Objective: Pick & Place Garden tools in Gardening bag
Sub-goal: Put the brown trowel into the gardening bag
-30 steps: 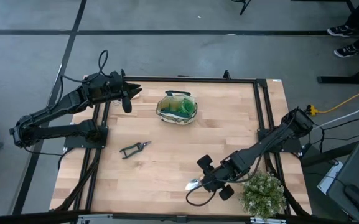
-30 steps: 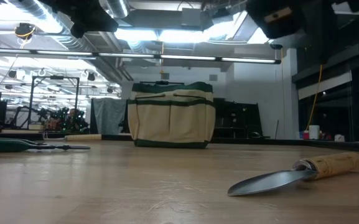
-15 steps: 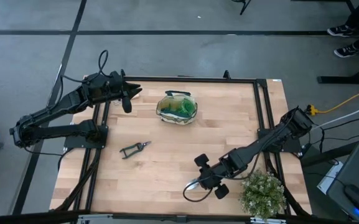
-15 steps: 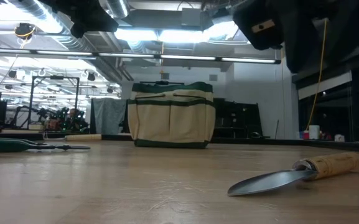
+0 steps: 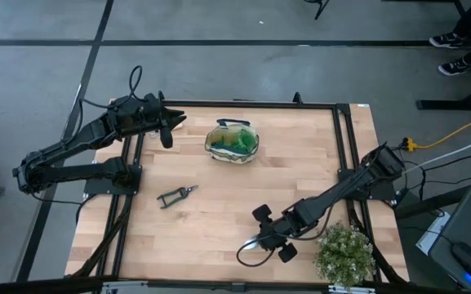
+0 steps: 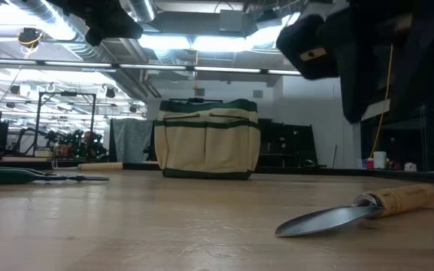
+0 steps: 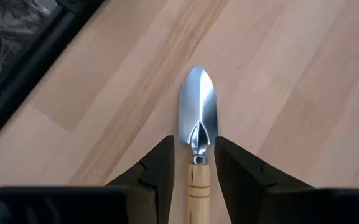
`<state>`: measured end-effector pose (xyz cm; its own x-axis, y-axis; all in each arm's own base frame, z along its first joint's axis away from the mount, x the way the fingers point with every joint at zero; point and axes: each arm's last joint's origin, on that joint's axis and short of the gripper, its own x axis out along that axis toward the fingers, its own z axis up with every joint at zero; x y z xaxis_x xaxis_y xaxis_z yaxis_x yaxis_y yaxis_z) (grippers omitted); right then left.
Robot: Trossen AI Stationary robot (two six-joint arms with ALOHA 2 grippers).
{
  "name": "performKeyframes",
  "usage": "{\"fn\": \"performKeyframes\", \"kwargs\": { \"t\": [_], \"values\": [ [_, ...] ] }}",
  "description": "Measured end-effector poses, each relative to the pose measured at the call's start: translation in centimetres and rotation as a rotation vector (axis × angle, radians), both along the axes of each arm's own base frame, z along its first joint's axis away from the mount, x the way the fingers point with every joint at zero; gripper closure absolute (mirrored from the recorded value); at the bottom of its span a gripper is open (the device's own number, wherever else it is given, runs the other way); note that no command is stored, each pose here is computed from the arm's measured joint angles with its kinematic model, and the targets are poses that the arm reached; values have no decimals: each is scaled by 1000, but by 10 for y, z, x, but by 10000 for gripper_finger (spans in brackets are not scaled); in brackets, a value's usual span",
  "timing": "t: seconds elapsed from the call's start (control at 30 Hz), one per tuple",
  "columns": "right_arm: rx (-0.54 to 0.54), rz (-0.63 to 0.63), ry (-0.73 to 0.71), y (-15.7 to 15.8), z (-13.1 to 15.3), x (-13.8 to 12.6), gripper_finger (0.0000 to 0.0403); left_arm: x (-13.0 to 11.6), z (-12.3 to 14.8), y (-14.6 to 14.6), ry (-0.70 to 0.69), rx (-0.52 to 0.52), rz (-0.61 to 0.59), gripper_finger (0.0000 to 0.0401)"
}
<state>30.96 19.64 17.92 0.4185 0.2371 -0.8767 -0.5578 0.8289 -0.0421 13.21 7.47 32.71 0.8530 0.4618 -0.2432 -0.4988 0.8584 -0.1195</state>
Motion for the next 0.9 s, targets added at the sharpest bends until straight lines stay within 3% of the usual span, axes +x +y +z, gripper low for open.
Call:
{"fn": "performKeyframes", "kwargs": {
  "t": [0.53, 0.9],
  "values": [
    [-72, -34, 118, -8, -48, 13, 286, 0, 0, 0, 1, -1, 0, 315],
    [-74, -37, 128, -8, -52, 14, 286, 0, 0, 0, 1, 0, 0, 315]
  ]
}}
